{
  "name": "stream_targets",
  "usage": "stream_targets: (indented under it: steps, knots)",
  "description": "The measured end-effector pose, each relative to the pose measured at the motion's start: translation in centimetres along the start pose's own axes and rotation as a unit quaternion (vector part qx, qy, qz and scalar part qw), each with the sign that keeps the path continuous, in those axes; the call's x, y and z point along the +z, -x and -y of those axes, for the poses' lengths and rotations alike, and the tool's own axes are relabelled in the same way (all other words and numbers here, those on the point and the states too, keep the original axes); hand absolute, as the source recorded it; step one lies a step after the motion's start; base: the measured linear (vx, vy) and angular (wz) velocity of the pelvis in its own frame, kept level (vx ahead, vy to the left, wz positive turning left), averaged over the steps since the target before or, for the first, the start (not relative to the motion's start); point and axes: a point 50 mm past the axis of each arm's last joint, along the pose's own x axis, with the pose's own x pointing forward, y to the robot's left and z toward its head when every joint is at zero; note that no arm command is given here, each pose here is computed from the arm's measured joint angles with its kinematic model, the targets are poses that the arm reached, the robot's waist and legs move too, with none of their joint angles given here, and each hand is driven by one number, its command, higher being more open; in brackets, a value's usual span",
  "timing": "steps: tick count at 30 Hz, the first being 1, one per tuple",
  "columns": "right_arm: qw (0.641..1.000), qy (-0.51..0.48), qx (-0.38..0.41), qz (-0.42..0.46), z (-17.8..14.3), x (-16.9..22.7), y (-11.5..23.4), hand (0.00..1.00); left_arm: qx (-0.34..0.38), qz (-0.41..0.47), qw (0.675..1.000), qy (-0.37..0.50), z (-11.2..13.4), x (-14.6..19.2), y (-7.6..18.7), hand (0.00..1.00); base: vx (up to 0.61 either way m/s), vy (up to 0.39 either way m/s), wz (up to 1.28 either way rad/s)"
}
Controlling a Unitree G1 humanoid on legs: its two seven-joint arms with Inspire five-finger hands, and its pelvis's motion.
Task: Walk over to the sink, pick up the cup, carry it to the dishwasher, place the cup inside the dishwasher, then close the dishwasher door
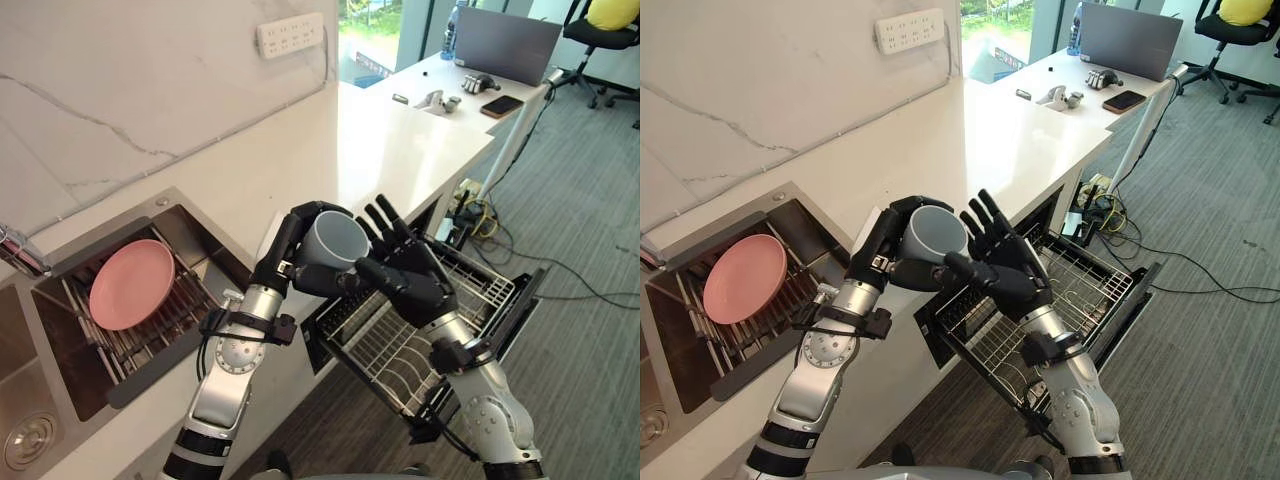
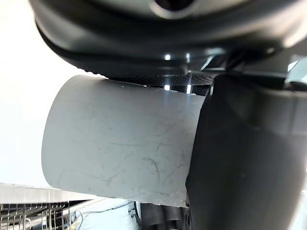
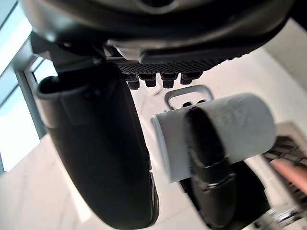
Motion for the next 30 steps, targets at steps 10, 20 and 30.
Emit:
stream_targets:
  steps: [10, 20, 30]
  knots:
    - [0.993, 0.095, -0.061, -0.016, -1.1, 0.0, -0.5, 1.00, 0.022, -0.004, 1.000, -0.001, -0.2, -0.1, 0.1, 0.00, -0.06, -0.013, -0.01]
    - [0.990, 0.098, -0.097, -0.007, -2.1, -0.1, -1.5, 1.00, 0.025, -0.020, 0.999, 0.015, 0.5, -0.4, 0.2, 0.00, -0.02, -0.001, 0.00]
    - [0.992, 0.086, -0.086, -0.019, -2.7, -0.7, -2.7, 1.00, 0.034, -0.023, 0.999, 0.015, 0.5, -0.5, 0.3, 0.00, -0.02, -0.005, 0.06]
